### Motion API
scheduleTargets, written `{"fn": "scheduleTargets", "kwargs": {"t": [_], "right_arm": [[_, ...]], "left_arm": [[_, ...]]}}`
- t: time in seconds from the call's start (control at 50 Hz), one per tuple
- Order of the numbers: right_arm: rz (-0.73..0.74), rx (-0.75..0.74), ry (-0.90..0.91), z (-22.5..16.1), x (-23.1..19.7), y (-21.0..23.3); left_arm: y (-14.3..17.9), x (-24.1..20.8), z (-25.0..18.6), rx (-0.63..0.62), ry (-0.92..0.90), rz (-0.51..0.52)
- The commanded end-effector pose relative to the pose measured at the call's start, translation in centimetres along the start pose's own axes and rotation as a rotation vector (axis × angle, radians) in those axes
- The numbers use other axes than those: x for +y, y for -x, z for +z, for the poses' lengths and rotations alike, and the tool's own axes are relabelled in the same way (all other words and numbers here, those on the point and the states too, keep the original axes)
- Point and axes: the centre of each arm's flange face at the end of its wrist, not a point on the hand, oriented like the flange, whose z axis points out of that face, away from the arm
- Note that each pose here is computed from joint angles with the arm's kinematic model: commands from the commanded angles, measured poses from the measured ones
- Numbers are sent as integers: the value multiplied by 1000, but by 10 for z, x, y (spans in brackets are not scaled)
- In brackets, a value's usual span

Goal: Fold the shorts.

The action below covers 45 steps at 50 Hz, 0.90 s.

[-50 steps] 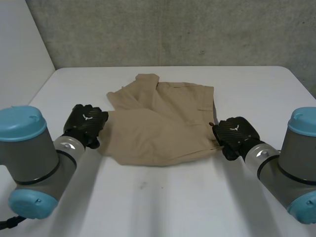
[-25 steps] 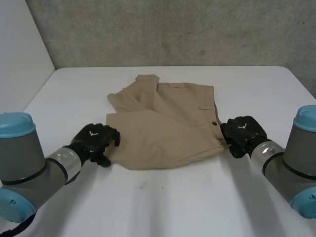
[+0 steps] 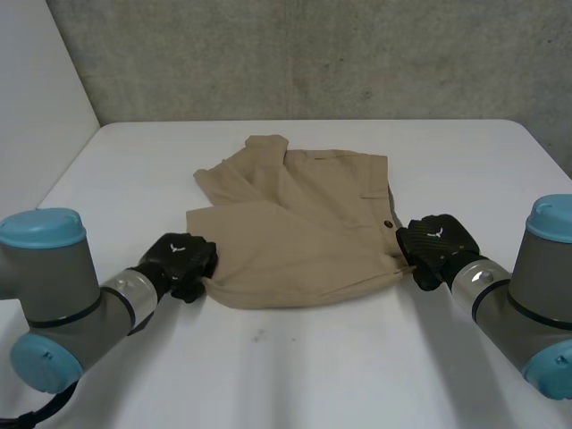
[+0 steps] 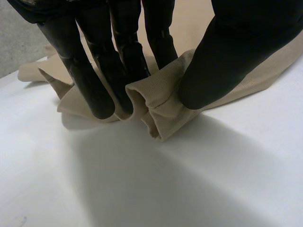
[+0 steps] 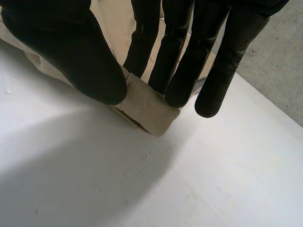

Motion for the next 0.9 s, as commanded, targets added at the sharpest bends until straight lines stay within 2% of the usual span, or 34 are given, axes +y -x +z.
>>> {"fn": "scheduleTargets", "kwargs": {"t": [0.02,0.18,0.28,0.44,0.54,0.64,0.72,0.9], "right_arm": [[-4,2,1,0,0,0],[-53,-36,54,-10,-2,3],[-178,-89,124,-33,-14,3],[-309,-182,231,-75,-24,7],[-346,-292,341,-104,-16,17],[-388,-334,373,-112,-10,21],[-392,-305,328,-103,-10,21],[-348,-203,204,-61,-22,17]], "left_arm": [[0,-6,-7,-4,-7,3],[-5,-24,-53,-66,106,-7],[-13,-32,-93,-65,193,-8],[-39,-30,-163,-5,294,43],[-54,-16,-185,58,382,75],[-60,-6,-189,90,427,92],[-54,-5,-171,78,417,96],[-19,-37,-94,-60,162,167]]}}
